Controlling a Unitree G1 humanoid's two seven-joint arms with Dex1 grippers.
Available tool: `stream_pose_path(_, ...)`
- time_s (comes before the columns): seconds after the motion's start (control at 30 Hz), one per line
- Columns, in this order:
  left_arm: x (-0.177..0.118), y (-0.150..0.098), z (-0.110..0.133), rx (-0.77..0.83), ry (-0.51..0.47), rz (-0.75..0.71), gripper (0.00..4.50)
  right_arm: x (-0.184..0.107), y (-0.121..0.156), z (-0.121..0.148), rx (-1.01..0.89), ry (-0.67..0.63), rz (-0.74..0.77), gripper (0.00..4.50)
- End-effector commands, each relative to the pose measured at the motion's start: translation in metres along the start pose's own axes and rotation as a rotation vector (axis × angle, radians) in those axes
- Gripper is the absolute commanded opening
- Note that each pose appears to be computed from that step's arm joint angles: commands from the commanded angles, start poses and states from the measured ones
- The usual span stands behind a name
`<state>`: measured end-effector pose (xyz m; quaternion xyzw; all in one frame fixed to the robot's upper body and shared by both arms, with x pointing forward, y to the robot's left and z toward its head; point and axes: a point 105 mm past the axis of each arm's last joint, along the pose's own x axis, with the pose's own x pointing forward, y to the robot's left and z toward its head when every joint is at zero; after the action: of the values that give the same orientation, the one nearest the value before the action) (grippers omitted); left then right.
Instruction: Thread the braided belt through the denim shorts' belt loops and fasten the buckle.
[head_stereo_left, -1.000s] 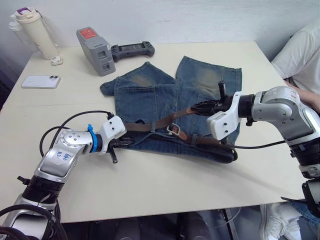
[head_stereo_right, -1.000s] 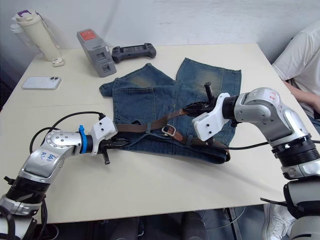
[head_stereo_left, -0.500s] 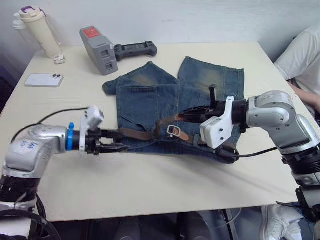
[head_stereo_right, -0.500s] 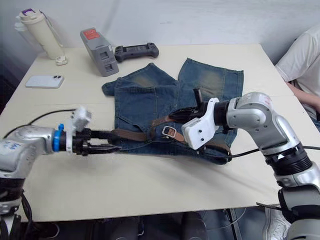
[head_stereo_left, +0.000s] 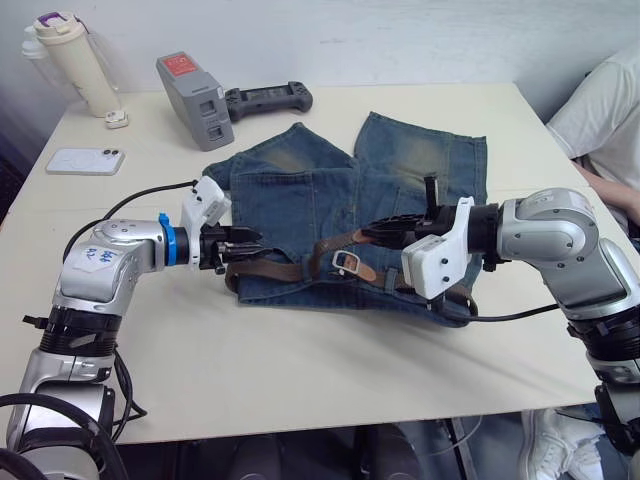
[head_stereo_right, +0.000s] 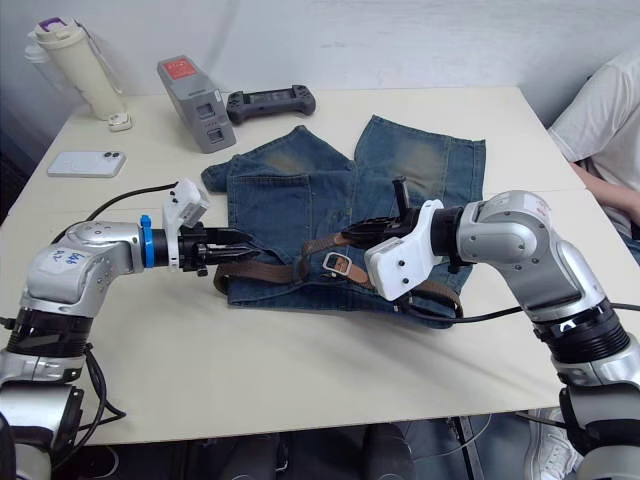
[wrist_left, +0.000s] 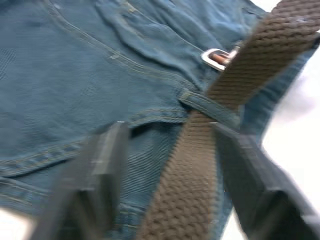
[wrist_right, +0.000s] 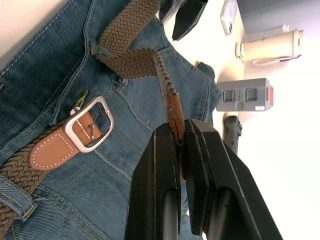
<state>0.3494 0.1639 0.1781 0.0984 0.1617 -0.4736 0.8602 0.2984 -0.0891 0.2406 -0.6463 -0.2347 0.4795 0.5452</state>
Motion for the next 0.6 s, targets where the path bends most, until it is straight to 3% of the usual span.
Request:
stream_pose_path(0.03,0.005,0.009,0.005,0.06,0.025,0.038,1.1,-0.012,-0.012,0.0,-0.027,0.032,-0.047,0.0)
stream_pose_path(0.13,0.012,0.013,0.0,0.074,0.063,0.048,0.02,-0.013,-0.013,-0.001,-0.024,0.037,-0.051,0.0)
stream_pose_path(0.37,0.02,0.023,-0.04,0.125,0.257,0.051,0.02,-0.021,-0.013,-0.002,-0.039,0.057,-0.034,0.0)
stream_pose_path(0.6,0.017,0.026,-0.061,0.172,0.338,0.014,0.02,-0.037,-0.014,-0.011,-0.059,0.128,-0.024,0.0)
